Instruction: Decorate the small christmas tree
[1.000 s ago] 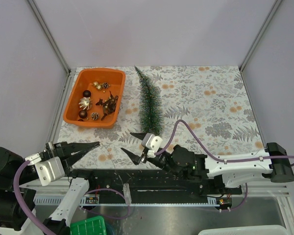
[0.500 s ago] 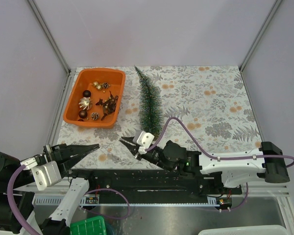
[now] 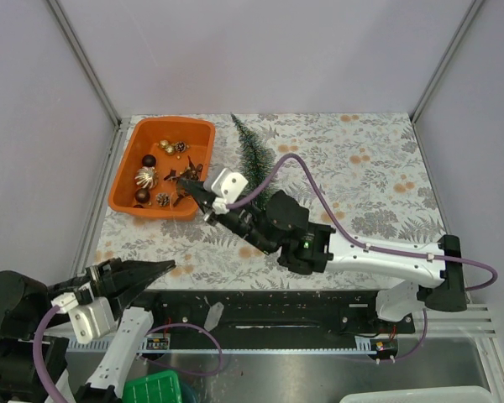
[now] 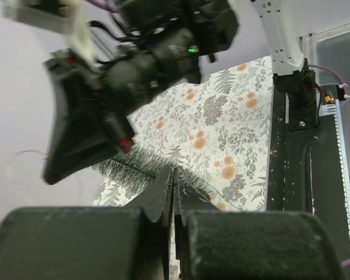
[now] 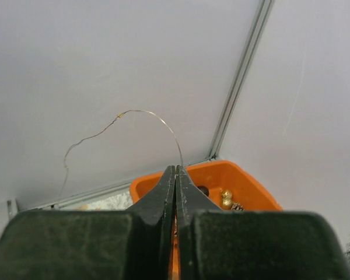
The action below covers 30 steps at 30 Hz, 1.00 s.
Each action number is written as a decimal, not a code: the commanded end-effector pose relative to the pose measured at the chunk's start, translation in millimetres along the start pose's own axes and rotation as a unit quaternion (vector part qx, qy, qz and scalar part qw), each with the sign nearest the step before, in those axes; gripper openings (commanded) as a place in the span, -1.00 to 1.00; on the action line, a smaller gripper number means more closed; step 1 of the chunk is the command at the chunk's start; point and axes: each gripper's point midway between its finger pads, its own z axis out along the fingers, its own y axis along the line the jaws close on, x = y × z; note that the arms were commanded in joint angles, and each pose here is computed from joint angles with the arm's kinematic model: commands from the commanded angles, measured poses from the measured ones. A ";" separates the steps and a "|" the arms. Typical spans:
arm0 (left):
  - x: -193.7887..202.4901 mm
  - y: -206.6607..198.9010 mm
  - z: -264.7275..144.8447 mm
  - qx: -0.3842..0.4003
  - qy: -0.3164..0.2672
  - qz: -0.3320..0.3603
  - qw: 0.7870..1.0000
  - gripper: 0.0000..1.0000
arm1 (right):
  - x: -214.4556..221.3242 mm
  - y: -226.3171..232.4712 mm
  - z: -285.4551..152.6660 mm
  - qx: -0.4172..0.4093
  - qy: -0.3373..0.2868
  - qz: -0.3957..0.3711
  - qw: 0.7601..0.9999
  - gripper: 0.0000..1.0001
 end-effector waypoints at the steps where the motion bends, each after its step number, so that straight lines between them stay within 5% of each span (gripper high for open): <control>1: -8.3 -13.9 -1.5 0.024 -0.025 0.058 0.998 -1.00 | -1.5 -7.4 27.1 -0.018 0.004 -0.020 1.000 -1.00; 6: 3.1 -15.2 -4.4 0.008 -0.012 0.096 0.995 -0.84 | -23.8 -3.5 45.0 -0.033 -0.022 -0.011 0.999 -1.00; 10: 10.0 -11.4 -4.9 -0.009 0.001 0.146 0.989 0.08 | -48.6 0.4 51.0 -0.049 -0.049 0.007 0.998 -1.00; 12: 18.0 -7.2 -5.1 -0.023 0.015 0.175 0.984 0.39 | -57.0 1.7 51.7 -0.055 -0.058 0.012 0.997 -1.00; 21: 7.2 17.7 -5.6 -0.096 -0.006 0.178 0.979 0.60 | -112.7 -9.5 42.5 -0.058 -0.117 0.027 0.991 -1.00; 30: -5.4 80.0 -5.6 -0.200 -0.032 0.101 0.974 0.86 | -164.6 -26.2 46.6 -0.044 -0.161 -0.016 0.986 -1.00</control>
